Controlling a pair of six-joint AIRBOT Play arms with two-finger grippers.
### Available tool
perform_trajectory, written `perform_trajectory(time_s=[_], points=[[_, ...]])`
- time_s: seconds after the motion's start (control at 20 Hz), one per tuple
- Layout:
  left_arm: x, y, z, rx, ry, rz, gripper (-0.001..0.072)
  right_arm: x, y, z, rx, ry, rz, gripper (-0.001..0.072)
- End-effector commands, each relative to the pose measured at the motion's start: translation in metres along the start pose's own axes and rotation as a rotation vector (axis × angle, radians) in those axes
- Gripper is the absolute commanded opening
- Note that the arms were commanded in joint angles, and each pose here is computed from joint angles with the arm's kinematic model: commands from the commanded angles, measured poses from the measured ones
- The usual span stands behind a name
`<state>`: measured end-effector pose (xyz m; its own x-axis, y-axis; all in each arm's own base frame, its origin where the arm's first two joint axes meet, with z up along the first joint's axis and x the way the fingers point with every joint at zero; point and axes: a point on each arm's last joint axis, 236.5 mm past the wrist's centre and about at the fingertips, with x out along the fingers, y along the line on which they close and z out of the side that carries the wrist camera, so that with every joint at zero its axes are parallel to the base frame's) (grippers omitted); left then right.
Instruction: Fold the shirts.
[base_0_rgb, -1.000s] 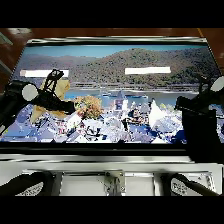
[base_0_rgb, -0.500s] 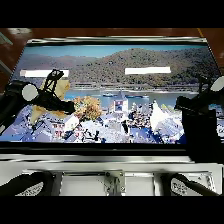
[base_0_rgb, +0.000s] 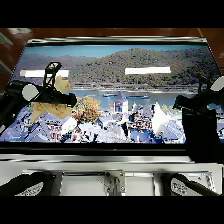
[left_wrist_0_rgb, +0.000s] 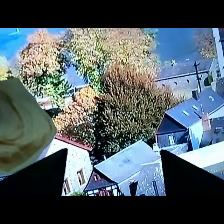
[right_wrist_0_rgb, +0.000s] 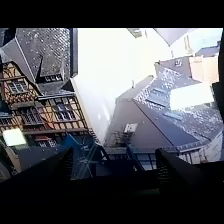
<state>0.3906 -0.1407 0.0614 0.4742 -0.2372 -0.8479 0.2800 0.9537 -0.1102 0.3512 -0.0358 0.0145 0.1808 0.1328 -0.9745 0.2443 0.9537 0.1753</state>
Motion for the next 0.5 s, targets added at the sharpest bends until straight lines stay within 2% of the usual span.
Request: perform_trajectory(time_s=[0.0, 0.25, 0.45], points=[[0.002, 0.051, 0.030, -0.130, -0.101, 0.146, 0.0700, 0.000, 0.002, 0.007, 0.002, -0.031, 0.006, 0.0632], [0.027, 0.163, 0.043, -0.317, -0.040, 0.290, 0.0703, 0.000, 0.002, 0.018, 0.002, -0.077, 0.007, 0.0631], [0.081, 0.201, 0.006, -0.420, 0.173, 0.307, 0.0707, -0.001, 0.002, 0.029, 0.002, -0.121, 0.007, 0.0631]])
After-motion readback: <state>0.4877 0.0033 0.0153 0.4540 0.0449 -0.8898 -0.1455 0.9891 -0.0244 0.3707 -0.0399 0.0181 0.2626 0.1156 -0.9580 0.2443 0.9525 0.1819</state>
